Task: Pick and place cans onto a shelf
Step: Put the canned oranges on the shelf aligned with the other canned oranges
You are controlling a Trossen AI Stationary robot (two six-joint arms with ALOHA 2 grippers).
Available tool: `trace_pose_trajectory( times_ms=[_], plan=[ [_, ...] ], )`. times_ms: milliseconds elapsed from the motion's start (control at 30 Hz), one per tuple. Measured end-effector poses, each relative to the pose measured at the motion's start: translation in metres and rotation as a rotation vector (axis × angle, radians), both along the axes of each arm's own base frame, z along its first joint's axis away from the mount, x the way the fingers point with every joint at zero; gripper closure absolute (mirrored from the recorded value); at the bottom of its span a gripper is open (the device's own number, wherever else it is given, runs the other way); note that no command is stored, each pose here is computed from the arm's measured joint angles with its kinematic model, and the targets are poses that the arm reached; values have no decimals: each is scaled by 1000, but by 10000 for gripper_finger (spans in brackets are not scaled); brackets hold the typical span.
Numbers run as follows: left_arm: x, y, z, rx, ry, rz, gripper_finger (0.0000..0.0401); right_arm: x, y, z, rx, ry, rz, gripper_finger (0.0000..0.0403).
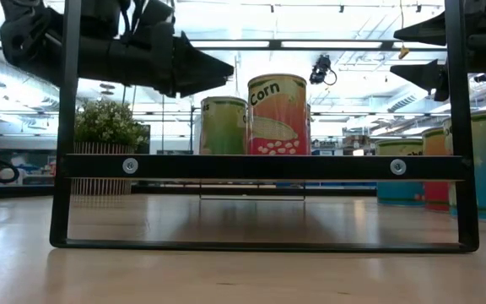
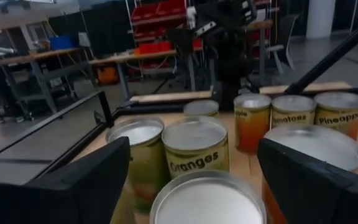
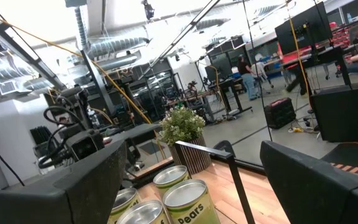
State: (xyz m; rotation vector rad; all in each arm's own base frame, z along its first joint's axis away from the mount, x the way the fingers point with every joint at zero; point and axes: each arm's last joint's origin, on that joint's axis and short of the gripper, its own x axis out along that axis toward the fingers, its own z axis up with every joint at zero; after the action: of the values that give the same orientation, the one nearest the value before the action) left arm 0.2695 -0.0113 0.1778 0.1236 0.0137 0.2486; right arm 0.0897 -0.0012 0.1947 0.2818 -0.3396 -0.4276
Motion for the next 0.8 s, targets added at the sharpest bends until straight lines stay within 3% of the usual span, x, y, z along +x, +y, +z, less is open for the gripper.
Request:
trace_pose_trajectory(
  times_ms=[267,367,600,800],
  plan=[
    [-24,-5,25,-4,107,-22,44,0,0,0,0,0,0,25],
    [-33,-7,28,-54,155,-31,44,0,0,0,0,0,0,25],
    [-35,-6,6,-215,313,26,44,0,0,0,0,0,0,25],
    [-28,-5,-16,-208,385,118,44,0,0,0,0,0,0,25]
  ],
)
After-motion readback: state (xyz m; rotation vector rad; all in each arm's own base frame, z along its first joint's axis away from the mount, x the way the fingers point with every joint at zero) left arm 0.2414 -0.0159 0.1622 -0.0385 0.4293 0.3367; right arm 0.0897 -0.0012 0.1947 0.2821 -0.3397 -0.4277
